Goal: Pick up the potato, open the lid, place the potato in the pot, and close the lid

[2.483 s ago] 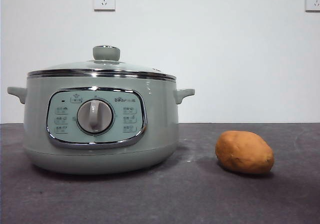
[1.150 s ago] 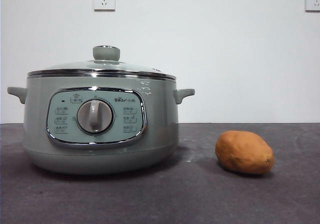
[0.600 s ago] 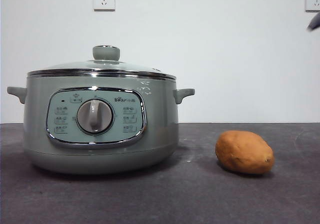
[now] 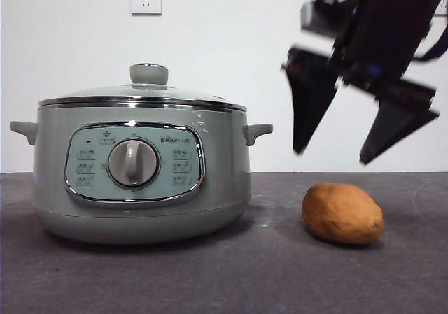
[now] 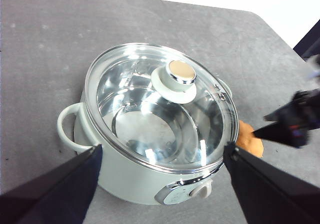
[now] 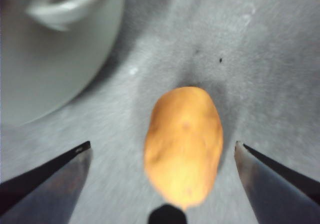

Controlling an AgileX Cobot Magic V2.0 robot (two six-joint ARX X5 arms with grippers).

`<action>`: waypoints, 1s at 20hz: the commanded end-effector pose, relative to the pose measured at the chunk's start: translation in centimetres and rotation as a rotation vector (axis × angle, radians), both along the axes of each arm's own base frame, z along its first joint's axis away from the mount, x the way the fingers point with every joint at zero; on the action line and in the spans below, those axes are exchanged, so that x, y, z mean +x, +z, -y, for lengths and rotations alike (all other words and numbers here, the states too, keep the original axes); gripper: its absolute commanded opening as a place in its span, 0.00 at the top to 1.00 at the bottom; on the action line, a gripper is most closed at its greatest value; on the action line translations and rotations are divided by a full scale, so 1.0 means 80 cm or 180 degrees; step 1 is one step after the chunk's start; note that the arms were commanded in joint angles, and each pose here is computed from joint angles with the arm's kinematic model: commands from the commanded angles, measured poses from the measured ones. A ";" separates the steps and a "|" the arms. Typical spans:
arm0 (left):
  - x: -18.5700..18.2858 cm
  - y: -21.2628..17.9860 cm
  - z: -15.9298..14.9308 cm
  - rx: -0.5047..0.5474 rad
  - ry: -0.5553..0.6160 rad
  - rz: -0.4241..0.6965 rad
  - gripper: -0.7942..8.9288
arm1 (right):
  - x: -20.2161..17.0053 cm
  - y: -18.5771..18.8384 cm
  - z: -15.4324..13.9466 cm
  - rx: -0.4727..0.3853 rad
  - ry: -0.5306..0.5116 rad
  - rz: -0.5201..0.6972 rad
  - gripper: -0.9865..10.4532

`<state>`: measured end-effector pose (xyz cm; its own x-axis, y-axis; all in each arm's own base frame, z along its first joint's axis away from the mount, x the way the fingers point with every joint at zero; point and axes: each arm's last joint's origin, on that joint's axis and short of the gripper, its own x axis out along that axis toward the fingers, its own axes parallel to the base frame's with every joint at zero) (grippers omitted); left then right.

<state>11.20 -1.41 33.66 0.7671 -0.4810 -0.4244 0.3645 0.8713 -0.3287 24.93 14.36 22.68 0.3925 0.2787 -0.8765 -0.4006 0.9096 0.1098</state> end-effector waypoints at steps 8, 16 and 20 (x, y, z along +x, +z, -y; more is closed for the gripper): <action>0.000 0.003 0.000 0.0022 -0.0003 0.0075 0.50 | 0.029 -0.058 -0.015 -0.0236 -0.0151 -0.0207 0.54; 0.003 0.002 0.000 0.0023 -0.0002 0.0043 0.50 | 0.027 -0.057 -0.015 -0.0238 -0.0151 -0.0229 0.92; 0.012 0.001 0.000 0.0020 -0.0007 0.0043 0.50 | 0.011 -0.029 -0.005 -0.0220 -0.0153 -0.0198 0.92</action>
<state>12.21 -1.41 33.61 0.7676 -0.4807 -0.4239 0.3644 0.8715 -0.3283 25.85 14.71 20.00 0.3325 0.1886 -0.9241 -0.3529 0.9335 0.0636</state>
